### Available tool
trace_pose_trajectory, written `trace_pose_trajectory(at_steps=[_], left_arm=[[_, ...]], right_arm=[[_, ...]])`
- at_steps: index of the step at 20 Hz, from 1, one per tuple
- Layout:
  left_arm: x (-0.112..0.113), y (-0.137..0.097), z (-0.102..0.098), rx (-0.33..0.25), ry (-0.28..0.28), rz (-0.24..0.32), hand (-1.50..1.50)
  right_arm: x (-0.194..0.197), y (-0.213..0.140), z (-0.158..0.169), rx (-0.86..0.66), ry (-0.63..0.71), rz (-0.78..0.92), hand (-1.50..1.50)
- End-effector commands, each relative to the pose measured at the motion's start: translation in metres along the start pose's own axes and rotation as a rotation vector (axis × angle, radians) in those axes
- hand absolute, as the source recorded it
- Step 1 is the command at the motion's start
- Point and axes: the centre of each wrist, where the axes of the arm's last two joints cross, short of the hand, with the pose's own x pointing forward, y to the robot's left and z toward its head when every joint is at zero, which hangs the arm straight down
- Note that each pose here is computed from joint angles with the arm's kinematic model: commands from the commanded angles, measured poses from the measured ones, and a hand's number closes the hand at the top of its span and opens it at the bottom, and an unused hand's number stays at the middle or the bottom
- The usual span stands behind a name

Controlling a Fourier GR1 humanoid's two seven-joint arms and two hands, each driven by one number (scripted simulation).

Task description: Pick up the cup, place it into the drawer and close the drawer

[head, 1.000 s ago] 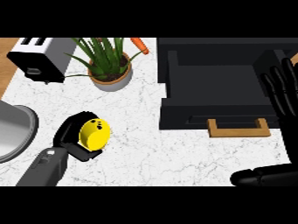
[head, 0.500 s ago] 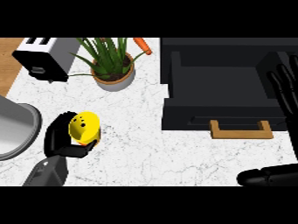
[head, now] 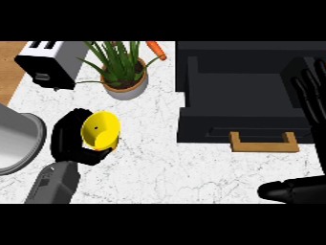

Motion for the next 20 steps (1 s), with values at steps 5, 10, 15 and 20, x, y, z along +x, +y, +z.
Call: trace_pose_trajectory(at_steps=[5,10,15,20], left_arm=[[0.056,-0.060,-0.045,-0.093,-0.041,0.080,1.50],[0.081,-0.100,-0.078,-0.099,-0.059,0.068,1.50],[0.104,-0.123,-0.127,-0.147,-0.059,0.042,1.50],[0.119,-0.164,-0.153,-0.130,-0.049,0.000,1.50]], right_arm=[[-0.020,-0.005,0.014,-0.012,0.004,-0.003,-1.50],[-0.009,-0.010,0.014,0.008,-0.008,0.002,-1.50],[-0.009,-0.010,0.001,0.013,-0.004,0.020,-1.50],[-0.005,-0.003,0.003,0.008,-0.016,0.006,-1.50]])
